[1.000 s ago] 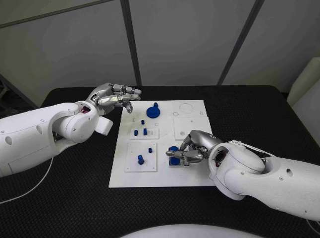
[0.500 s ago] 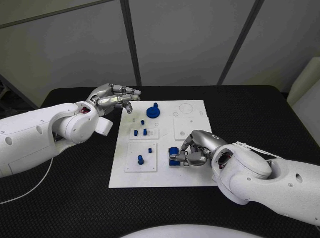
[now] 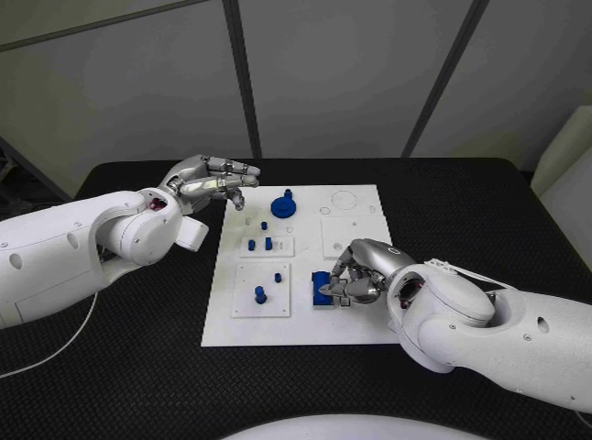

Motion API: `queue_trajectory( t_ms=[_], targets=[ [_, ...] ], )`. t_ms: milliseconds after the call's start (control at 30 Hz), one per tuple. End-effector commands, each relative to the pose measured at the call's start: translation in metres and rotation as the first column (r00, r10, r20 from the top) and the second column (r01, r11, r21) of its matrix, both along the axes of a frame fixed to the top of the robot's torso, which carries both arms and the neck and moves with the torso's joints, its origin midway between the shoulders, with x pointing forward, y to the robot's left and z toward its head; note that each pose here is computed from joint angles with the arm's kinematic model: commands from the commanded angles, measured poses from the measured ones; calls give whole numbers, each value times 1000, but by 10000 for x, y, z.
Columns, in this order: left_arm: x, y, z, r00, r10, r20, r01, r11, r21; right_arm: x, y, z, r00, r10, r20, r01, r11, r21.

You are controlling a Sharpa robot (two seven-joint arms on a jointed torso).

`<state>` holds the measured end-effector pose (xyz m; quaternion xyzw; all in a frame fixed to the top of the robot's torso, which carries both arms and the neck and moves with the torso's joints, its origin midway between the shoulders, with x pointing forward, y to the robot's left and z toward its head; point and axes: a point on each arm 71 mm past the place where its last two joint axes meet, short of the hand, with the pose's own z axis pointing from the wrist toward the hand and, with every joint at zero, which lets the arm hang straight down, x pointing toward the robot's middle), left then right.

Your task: Assemble the parts on the task board

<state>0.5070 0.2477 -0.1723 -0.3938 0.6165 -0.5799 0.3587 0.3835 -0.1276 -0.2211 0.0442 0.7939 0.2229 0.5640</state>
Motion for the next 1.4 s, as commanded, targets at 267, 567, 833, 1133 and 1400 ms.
queue_trajectory(
  t_ms=[267, 567, 833, 1133, 1400],
  targets=[
    [-3, -6, 10, 1000, -8, 1, 8, 1000, -7, 23, -12, -4, 999, -3, 34, 4, 999, -36],
    [-4, -1, 6, 1000, -8, -1, 8, 1000, -7, -14, -86, 57, 998, -1, 69, 0, 1000, 27],
    [-7, 17, 0, 1000, -5, -4, 5, 1000, -4, -49, -319, 92, 998, -41, 36, 35, 988, 148],
    [-13, 19, 1, 1000, -5, -4, 5, 1000, -4, -56, -879, 48, 992, -123, -21, 124, 991, 45],
    [-13, -7, 2, 1000, -12, -3, 12, 1000, -8, -82, -1098, 74, 991, -126, 33, 129, 989, -78]
  ],
)
